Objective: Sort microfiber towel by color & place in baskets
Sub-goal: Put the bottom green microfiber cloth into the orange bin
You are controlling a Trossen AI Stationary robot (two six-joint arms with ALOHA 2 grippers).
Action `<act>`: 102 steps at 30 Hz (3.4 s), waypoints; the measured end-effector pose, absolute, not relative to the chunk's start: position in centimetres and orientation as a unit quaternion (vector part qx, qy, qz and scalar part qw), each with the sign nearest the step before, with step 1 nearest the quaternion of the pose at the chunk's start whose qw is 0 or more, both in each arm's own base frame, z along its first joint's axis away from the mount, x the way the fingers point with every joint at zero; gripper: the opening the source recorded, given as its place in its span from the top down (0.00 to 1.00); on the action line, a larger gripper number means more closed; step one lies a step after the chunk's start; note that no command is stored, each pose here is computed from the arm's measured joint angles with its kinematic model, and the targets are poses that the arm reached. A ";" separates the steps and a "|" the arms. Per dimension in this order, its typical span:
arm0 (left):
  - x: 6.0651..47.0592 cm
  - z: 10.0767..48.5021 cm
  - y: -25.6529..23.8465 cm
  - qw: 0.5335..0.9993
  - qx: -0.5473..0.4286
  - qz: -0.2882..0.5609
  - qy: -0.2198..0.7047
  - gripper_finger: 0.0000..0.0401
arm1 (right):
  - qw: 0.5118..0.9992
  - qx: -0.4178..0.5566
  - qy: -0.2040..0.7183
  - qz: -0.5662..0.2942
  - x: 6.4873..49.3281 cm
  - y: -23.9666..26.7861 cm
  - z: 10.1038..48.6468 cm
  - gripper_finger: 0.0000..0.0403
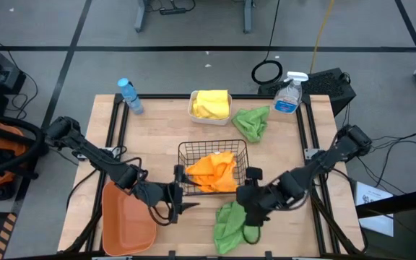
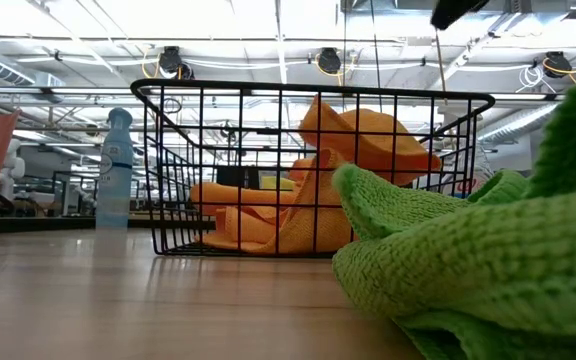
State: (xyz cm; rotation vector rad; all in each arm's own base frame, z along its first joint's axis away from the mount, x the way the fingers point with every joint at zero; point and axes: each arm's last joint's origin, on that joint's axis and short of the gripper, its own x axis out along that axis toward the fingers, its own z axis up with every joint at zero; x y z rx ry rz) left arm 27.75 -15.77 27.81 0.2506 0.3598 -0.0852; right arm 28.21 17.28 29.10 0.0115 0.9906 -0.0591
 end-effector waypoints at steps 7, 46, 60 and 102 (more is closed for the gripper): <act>28.9 27.2 -16.9 0.979 0.097 -0.100 0.149 0.29 | 0.883 0.040 0.468 0.001 25.8 21.1 29.1 0.55; 29.9 21.2 -20.9 0.963 0.100 -0.138 0.207 0.29 | 0.802 0.069 0.593 -0.013 28.3 27.5 13.6 0.66; 29.9 21.1 -20.9 0.962 0.102 -0.138 0.211 0.29 | 0.832 0.092 0.545 0.040 28.5 26.7 18.4 0.97; 29.0 28.6 -20.5 0.973 0.225 -0.041 0.042 0.29 | 0.981 -0.142 0.125 -0.030 31.5 22.8 31.4 0.98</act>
